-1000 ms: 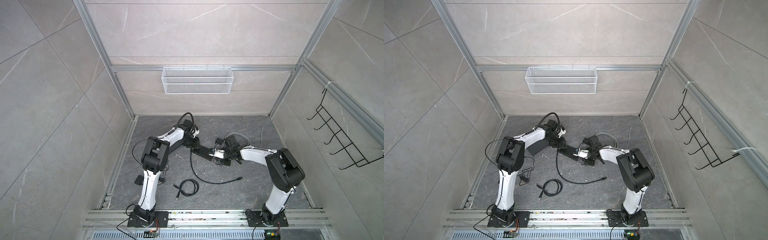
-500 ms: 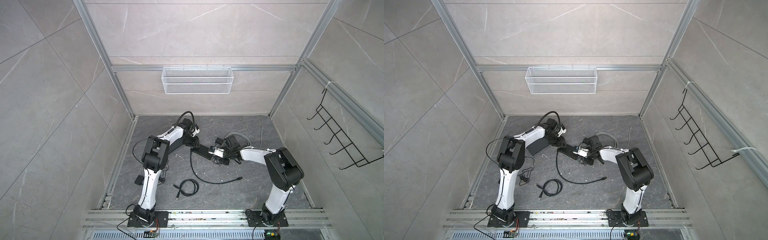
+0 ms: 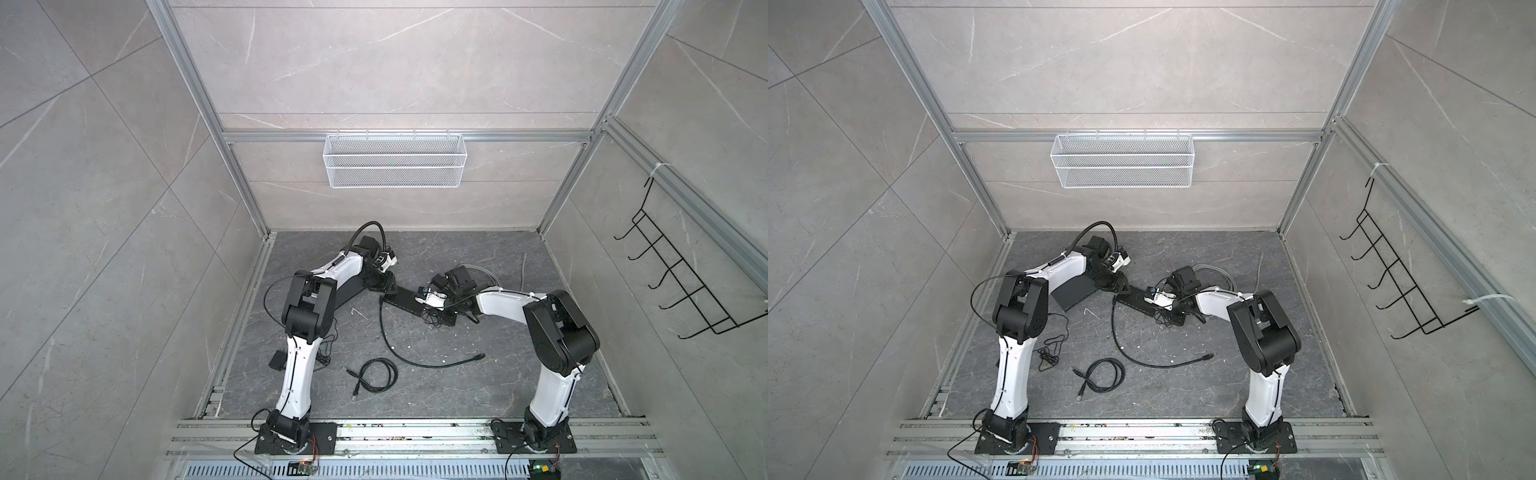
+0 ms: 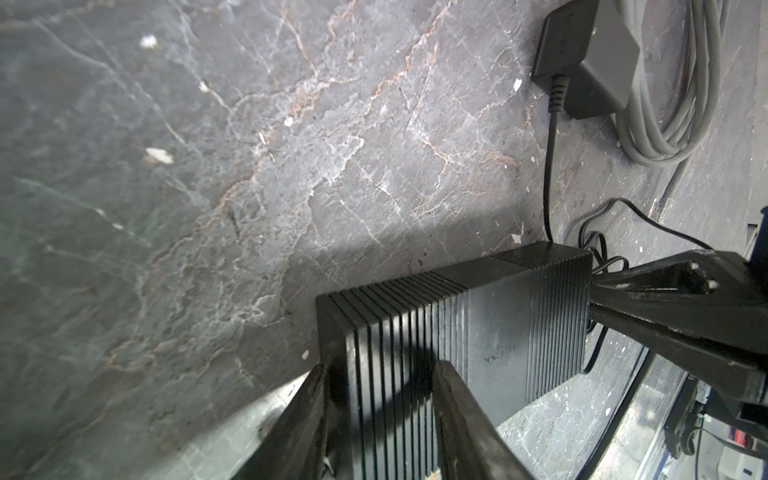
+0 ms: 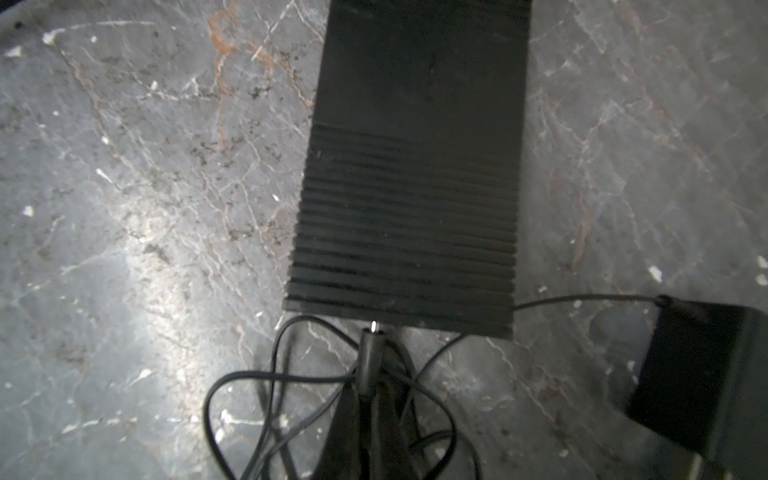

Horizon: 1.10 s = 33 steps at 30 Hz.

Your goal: Insert the plug into the switch port

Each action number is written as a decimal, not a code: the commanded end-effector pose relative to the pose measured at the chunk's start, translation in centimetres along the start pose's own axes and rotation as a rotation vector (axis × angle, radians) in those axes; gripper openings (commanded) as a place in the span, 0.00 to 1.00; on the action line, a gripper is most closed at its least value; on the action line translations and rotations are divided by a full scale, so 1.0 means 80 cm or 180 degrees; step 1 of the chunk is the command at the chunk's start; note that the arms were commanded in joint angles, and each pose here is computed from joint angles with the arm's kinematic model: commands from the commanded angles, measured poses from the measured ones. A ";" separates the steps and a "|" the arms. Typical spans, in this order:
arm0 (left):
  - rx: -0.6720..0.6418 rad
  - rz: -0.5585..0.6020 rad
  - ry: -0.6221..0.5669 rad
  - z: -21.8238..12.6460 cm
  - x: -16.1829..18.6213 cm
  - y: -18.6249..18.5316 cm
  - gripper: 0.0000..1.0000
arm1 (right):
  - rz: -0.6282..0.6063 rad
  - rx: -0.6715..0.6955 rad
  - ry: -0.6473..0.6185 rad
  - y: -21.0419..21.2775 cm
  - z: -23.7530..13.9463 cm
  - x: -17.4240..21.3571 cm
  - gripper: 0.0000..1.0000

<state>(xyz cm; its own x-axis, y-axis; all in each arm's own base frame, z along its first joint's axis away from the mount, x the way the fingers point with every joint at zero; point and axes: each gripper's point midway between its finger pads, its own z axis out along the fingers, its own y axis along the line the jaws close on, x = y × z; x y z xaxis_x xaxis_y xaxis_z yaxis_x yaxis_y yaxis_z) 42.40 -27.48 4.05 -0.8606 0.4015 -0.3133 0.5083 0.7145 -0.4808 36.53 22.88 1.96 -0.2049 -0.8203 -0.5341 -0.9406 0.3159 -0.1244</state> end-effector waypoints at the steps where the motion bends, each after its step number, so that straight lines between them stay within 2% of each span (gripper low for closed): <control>1: 0.0665 0.0206 0.0194 0.012 0.021 -0.068 0.43 | -0.0043 0.0041 -0.0191 -0.009 0.012 -0.033 0.04; 7: 0.0703 0.0551 0.0358 0.025 0.033 -0.090 0.43 | -0.0191 0.0032 -0.0209 -0.011 0.015 -0.053 0.03; 13: 0.0591 0.0737 0.0385 0.029 0.033 -0.087 0.43 | -0.0251 0.0128 -0.0246 -0.025 0.013 -0.067 0.04; 28: 0.1118 0.1009 0.0294 0.035 0.042 -0.128 0.42 | -0.0138 0.0483 -0.0301 -0.070 0.016 -0.094 0.04; 33: 0.1301 0.0952 0.0314 0.038 0.044 -0.144 0.41 | -0.0093 0.0658 -0.0269 -0.086 0.020 -0.110 0.04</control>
<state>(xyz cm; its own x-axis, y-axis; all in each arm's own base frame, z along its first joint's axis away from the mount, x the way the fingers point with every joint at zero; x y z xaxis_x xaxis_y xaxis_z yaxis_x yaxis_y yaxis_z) 43.65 -28.10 4.24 -0.7058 0.5453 -0.4522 0.7049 0.6042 -0.3716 38.42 23.03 1.90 -0.2884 -0.8719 -0.3957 -0.9289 0.3550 -0.1052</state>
